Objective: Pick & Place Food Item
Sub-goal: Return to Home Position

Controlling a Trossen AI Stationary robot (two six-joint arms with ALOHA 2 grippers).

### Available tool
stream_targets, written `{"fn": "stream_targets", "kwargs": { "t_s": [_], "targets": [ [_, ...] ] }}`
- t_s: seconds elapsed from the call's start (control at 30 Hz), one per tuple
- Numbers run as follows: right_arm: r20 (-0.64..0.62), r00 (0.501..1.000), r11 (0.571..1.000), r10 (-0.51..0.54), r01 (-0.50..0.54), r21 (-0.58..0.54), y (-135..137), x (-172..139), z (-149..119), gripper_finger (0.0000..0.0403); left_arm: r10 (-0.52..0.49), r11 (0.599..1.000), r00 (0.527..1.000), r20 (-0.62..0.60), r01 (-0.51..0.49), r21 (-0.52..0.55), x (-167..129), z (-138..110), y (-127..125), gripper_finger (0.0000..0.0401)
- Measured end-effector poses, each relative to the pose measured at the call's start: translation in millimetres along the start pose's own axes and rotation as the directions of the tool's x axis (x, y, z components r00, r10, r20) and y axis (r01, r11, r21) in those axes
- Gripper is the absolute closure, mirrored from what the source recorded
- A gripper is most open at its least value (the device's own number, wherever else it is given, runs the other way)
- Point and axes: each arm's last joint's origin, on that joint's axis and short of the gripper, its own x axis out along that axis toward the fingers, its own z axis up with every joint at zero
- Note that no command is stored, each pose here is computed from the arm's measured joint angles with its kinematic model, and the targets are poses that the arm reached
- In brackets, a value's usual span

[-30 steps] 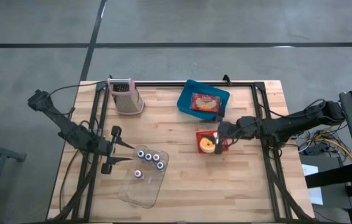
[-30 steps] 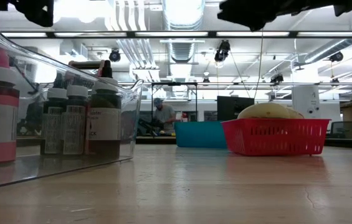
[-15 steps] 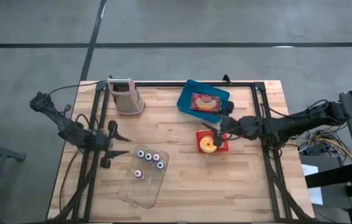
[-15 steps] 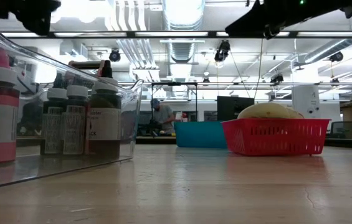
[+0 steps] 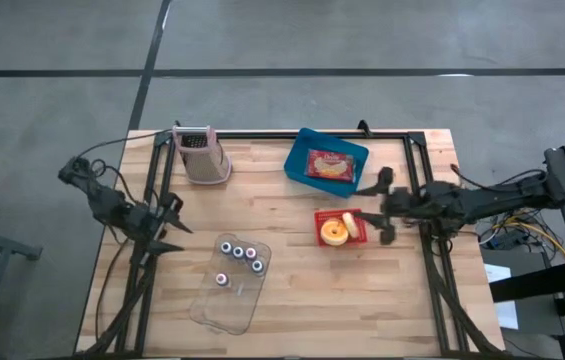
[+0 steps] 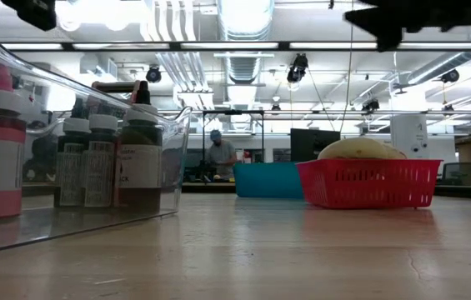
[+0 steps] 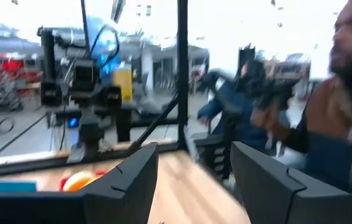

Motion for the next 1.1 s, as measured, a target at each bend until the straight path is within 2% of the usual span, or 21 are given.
{"fn": "stream_targets", "kwargs": {
  "t_s": [0.17,0.3,0.4,0.57,0.7,0.77,0.93,1.1],
  "targets": [
    [0.141,0.988,0.997,0.068,-0.073,0.034,-4.0,-37.6,-20.6,0.0165,0.005,1.0,0.995,0.097,-0.003,-0.029,-10.4,-26.2,1.8,0.0197],
    [0.217,0.973,0.994,0.079,-0.092,0.054,-6.3,-57.7,-45.5,0.0165,0.045,0.999,0.992,0.121,-0.043,-0.014,-6.4,-53.4,0.7,0.0197],
    [0.273,0.957,0.991,0.1,-0.12,0.06,-6.7,-67.3,-61.1,0.0165,0.062,0.998,0.99,0.13,-0.059,-0.024,-5.4,-59.8,1.5,0.0197],
    [0.172,0.979,0.989,0.112,-0.126,0.075,-5.9,-65.4,-71.7,0.0165,0.116,0.991,0.985,0.13,-0.106,-0.075,-5.2,-59.7,4.4,0.0197],
    [0.159,0.981,0.992,0.107,-0.117,0.052,-5.7,-64.1,-72.8,0.0165,0.2,0.977,0.974,0.103,-0.19,-0.098,-4.7,-62.2,8.2,0.0197],
    [0.15,0.986,0.996,0.075,-0.082,0.04,-6.5,-63.3,-73.4,0.0165,0.229,0.971,0.969,0.09,-0.22,-0.093,-4.8,-63.5,10.0,0.0197],
    [0.125,0.987,0.995,-0.097,0.097,0.001,-12.4,-62.4,-74.9,0.0165,0.296,0.955,0.952,0.082,-0.292,-0.057,-4.4,-64.6,16.5,0.0197],
    [0.117,0.975,0.981,-0.187,0.191,-0.022,-21.0,-62.0,-75.7,0.0165,0.349,0.937,0.934,0.078,-0.348,-0.027,-4.2,-65.7,25.7,0.0197]
  ]
}}
